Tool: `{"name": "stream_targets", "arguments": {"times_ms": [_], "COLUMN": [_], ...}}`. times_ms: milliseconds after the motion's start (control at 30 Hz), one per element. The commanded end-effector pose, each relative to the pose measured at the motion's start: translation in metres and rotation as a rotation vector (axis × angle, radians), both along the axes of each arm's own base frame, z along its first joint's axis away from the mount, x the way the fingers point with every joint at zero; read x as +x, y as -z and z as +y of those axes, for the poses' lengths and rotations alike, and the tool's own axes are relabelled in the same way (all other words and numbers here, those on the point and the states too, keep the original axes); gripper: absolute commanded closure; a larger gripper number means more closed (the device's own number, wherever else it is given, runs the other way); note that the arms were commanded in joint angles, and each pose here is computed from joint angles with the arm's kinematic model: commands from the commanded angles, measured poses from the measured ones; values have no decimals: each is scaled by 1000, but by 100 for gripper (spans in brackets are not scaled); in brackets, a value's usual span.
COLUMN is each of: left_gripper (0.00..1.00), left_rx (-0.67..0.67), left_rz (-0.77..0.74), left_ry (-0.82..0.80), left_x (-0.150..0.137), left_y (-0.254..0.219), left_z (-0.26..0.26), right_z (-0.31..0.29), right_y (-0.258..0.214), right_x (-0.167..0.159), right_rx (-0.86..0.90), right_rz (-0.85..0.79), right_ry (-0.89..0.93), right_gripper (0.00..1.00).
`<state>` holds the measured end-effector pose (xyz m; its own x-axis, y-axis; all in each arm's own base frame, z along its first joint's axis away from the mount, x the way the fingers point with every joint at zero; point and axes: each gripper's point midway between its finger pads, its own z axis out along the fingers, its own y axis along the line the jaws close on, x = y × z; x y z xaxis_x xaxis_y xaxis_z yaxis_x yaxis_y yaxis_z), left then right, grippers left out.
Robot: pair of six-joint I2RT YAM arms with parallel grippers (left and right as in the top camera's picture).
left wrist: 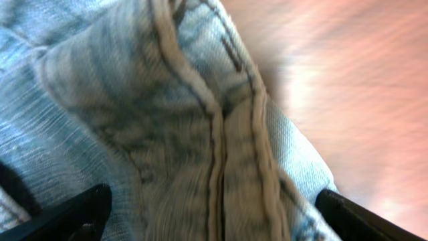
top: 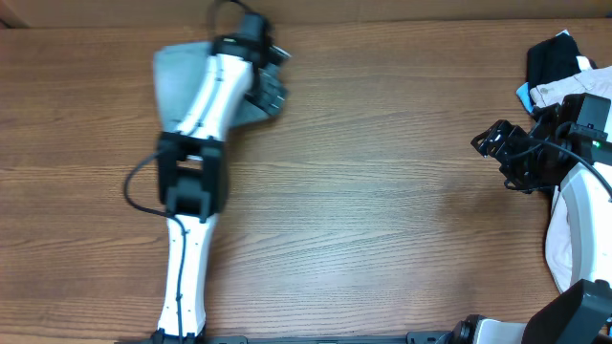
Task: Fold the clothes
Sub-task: 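Carry the folded jeans with the left gripper to the top-left corner, then place the folded jeans at the top-left and open the left gripper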
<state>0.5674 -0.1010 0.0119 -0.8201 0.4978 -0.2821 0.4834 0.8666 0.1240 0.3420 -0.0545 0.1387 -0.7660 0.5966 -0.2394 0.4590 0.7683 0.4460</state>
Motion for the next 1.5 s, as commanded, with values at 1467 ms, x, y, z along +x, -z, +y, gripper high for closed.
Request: {"name": "stream_targets", "arguments": {"times_ms": [1467], "left_gripper": [0], "left_rx": [-143], "left_rz": [122], "left_ry": [-877], "left_x": [-60], "left_y": [-57], "left_z": [234], "right_z": [-2], "right_y": [-6], "right_x": [0], "right_rx": [-15], "right_rz": [-9], "right_ry": [-3], "right_gripper": [13]}}
